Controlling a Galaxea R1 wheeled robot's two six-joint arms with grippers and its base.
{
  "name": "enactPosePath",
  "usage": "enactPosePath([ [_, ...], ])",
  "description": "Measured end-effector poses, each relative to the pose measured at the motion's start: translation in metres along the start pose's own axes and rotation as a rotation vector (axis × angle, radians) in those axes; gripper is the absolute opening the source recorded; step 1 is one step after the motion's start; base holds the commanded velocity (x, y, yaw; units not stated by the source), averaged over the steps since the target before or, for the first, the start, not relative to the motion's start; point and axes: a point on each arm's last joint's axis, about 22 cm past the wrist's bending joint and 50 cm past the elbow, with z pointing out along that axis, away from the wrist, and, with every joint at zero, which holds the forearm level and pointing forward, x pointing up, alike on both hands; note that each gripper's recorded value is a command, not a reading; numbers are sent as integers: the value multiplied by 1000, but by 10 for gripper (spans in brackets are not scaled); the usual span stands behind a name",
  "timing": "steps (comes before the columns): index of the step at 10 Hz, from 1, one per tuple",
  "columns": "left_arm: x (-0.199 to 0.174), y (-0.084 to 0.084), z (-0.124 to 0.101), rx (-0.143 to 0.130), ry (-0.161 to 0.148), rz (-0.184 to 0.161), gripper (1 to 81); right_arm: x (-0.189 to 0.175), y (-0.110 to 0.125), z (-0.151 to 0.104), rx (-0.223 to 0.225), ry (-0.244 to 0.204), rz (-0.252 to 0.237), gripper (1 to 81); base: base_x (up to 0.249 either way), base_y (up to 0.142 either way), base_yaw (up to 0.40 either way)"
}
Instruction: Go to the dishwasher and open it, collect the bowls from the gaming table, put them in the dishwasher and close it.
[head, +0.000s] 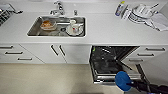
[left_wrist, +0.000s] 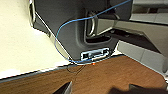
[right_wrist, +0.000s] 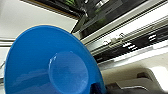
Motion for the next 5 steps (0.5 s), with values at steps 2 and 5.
enactPosePath([
  [2,-49,29,28,-32,-31,-11,811,26,-8,28,6,26,4,10,0,0,0],
  [5,-91,52,66,-26,-53,-19,811,59,-23,77,0,38,3,10,0,0,0],
])
